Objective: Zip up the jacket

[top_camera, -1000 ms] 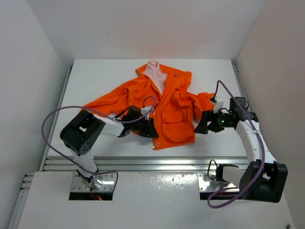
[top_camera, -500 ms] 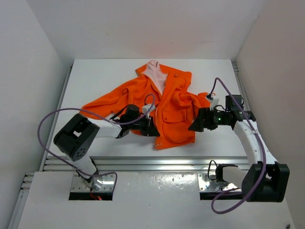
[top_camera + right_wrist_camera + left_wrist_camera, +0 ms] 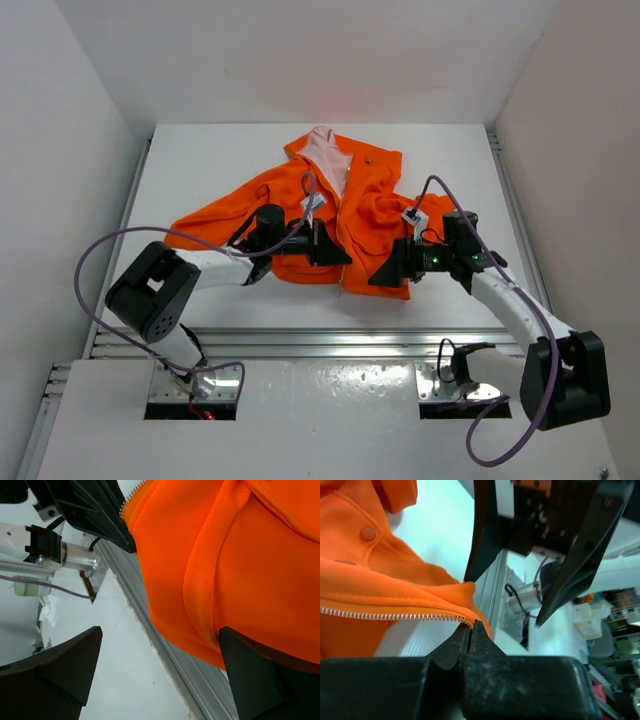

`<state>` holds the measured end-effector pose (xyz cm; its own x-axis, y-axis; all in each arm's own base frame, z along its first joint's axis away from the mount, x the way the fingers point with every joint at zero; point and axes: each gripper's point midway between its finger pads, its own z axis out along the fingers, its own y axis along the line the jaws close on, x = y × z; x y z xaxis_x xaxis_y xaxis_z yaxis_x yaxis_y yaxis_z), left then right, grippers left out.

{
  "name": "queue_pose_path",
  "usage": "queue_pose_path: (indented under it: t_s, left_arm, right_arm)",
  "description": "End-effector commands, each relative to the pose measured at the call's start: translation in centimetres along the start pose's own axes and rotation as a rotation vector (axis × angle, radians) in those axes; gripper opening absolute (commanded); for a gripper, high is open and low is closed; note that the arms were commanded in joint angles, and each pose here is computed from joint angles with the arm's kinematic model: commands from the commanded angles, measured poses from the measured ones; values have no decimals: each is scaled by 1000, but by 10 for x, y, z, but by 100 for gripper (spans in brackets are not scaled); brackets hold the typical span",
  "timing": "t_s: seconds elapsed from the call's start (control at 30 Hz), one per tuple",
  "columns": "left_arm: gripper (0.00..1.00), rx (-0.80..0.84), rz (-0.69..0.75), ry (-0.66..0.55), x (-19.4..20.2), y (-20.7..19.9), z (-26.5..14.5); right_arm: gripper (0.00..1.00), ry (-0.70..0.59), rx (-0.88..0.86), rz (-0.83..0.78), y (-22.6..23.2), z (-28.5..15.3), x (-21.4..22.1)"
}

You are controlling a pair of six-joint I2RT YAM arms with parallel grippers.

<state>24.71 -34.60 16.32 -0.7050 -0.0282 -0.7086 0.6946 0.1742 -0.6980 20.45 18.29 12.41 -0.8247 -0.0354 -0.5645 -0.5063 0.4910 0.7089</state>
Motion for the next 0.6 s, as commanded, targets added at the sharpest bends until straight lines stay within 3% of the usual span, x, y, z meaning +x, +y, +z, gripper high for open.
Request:
queue_pose_path:
  t_s: [0.0, 0.2, 0.37, 0.57]
  left_arm:
    - [0, 55, -11, -43, -26, -14, 6]
    - [0, -74, -100, -41, -32, 6, 14]
    - [0, -141, -125, -47, -37, 16, 16]
    - [0, -199, -129, -37, -43, 18, 26]
  right_arm:
    - [100, -48, -18, -76, 2, 8, -10]
    - [95, -29, 63, -179, -8, 14, -6]
    - [86, -100, 170, -274, -10, 1, -23]
    - [80, -108, 235, -241, -7, 0, -31]
